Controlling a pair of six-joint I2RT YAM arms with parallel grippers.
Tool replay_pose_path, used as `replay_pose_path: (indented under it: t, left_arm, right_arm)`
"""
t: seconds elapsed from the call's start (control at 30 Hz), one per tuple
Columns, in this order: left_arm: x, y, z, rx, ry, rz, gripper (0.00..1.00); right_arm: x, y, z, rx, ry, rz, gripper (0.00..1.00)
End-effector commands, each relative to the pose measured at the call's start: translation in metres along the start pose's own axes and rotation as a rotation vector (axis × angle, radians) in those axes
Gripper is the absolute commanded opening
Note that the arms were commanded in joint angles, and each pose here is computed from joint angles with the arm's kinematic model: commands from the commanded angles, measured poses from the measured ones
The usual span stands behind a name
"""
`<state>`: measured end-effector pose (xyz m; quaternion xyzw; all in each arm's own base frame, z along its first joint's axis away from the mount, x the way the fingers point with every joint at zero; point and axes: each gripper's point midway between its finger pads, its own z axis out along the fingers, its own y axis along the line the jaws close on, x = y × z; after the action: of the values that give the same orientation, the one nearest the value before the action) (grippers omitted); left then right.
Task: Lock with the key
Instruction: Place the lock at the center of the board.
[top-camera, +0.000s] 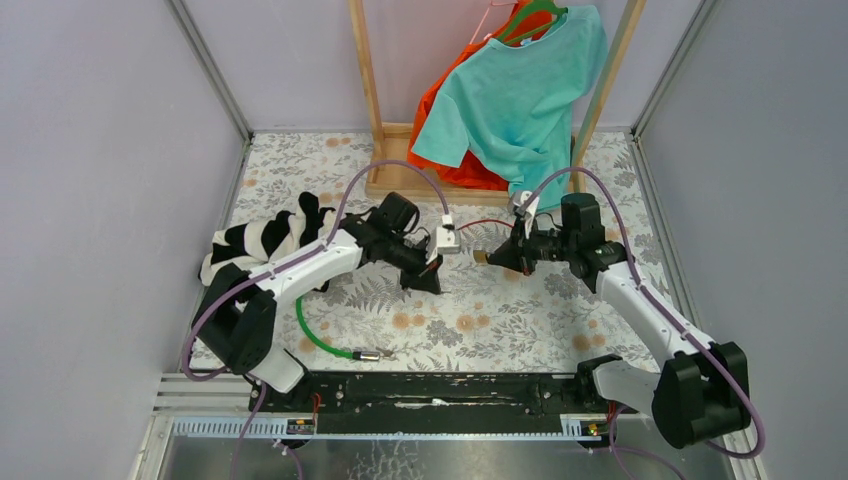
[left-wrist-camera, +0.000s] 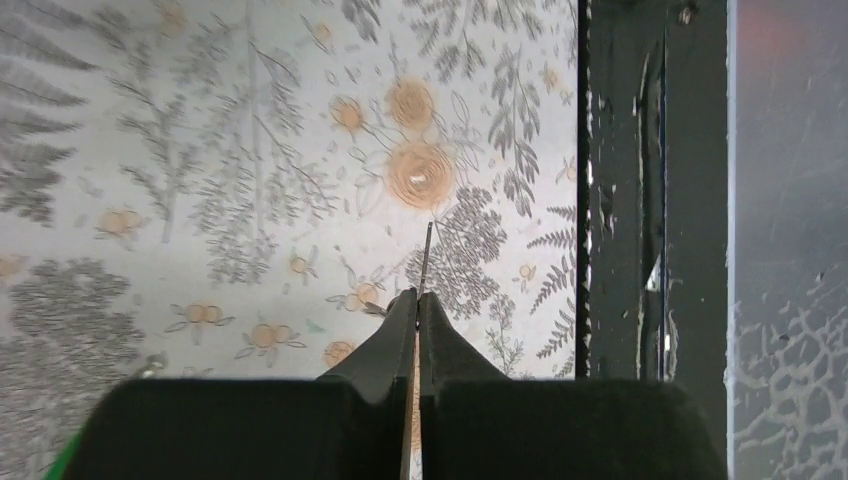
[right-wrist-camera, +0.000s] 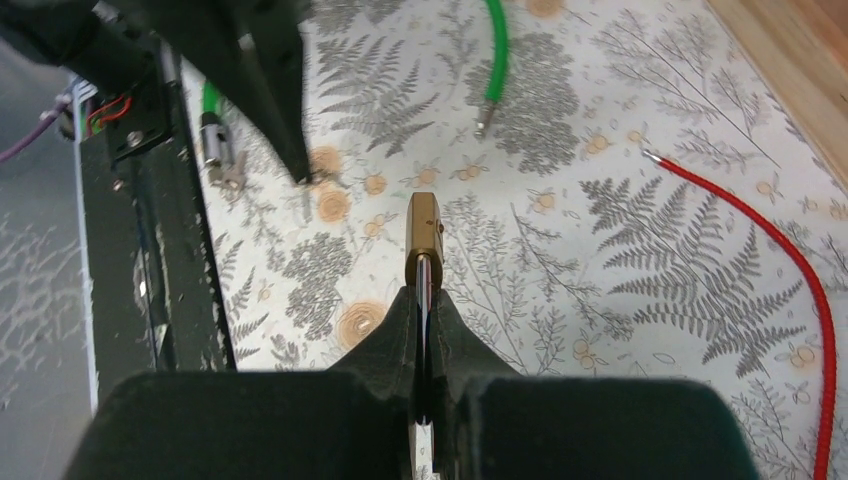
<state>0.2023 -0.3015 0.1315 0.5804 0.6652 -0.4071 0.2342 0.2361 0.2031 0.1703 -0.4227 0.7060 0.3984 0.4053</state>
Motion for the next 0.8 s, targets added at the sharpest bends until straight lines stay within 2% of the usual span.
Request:
replay_pose_path:
  t: [0.0, 0.17, 0.4, 0.77]
  left_arm:
    - [0.024, -0.011, 0.013, -0.006, 0.077, 0.094, 0.0]
    - [0.031, -0.028, 0.032, 0.042, 0.101, 0.119, 0.0]
    - [0.033, -0.034, 0.04, 0.058, 0.115, 0.132, 0.0]
    - [0.029, -0.033, 0.044, 0.054, 0.123, 0.17, 0.0]
  right_arm:
    - [-0.006, -0.036, 0.009, 0.134, -0.024, 0.109, 0.0]
    - [0.01, -0.048, 0.03, 0.117, 0.02, 0.276, 0.02]
    - [0.036, -0.041, 0.068, 0.025, 0.147, 0.393, 0.06]
    - [0.069, -0.064, 0.101, -0.036, 0.286, 0.57, 0.13]
